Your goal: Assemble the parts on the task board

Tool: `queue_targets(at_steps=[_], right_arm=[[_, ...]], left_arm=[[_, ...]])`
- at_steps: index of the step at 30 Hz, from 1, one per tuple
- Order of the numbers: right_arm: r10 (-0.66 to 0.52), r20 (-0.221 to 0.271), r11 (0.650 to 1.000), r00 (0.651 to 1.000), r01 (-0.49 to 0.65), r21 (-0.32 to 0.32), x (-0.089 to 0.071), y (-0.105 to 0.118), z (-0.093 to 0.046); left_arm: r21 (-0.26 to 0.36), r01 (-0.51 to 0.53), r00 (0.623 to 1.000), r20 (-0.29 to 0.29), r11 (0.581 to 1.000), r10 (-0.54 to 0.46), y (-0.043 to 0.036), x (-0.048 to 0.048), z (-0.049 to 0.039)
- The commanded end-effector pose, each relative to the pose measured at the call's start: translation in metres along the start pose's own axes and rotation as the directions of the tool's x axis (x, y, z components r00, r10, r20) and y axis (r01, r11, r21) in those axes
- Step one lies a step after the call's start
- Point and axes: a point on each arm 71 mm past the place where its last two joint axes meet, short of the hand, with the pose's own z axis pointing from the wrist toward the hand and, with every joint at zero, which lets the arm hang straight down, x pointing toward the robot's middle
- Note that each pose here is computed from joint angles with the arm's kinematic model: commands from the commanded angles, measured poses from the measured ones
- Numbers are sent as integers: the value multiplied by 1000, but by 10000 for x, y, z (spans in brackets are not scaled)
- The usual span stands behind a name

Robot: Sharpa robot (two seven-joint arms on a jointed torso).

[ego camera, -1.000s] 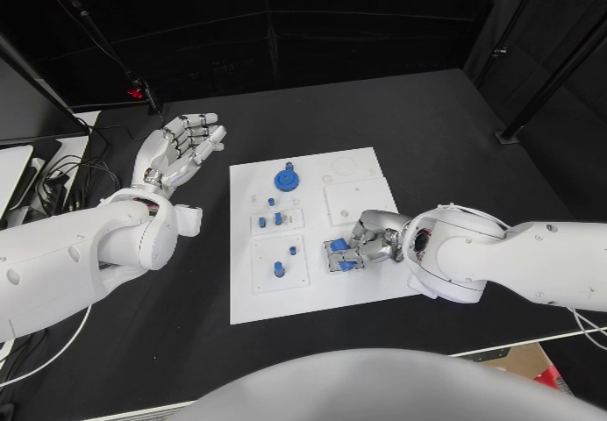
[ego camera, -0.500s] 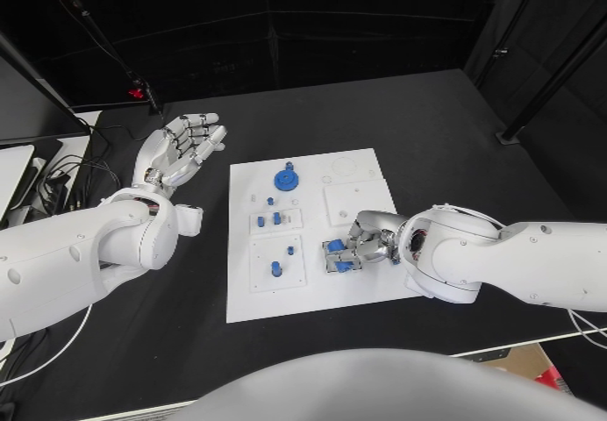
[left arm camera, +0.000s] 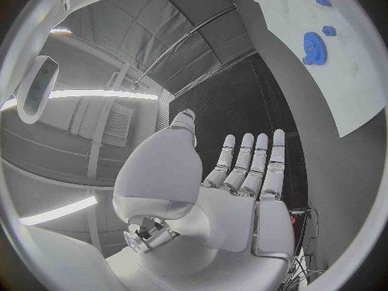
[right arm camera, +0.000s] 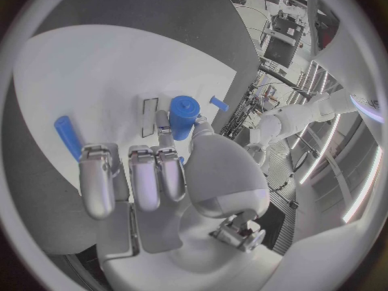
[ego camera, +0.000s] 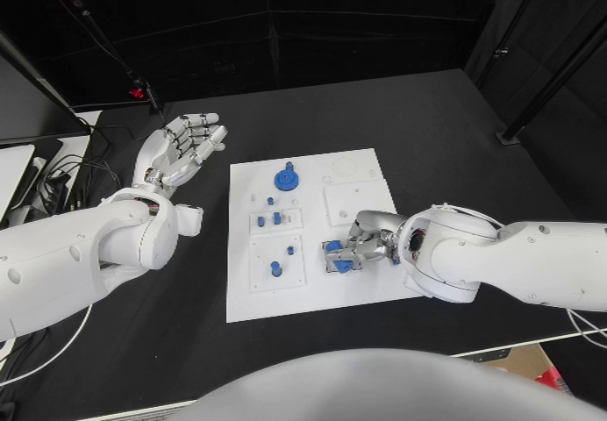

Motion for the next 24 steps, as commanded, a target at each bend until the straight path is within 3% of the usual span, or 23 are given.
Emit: queue_targets(at_steps=[1, 18, 24], right_arm=[[-11, -4, 1000, 1000, 11, -7, 2, 17, -1], [-3, 9, 1000, 1000, 3, -11, -8, 18, 8], [17, 64, 999, 998, -14, -42, -56, 12, -25]], left_arm=[[96, 7, 1000, -7, 995, -6, -77, 5, 1], [95, 7, 1000, -8, 995, -7, -75, 6, 3], [94, 8, 1000, -8, 995, -7, -75, 6, 2]])
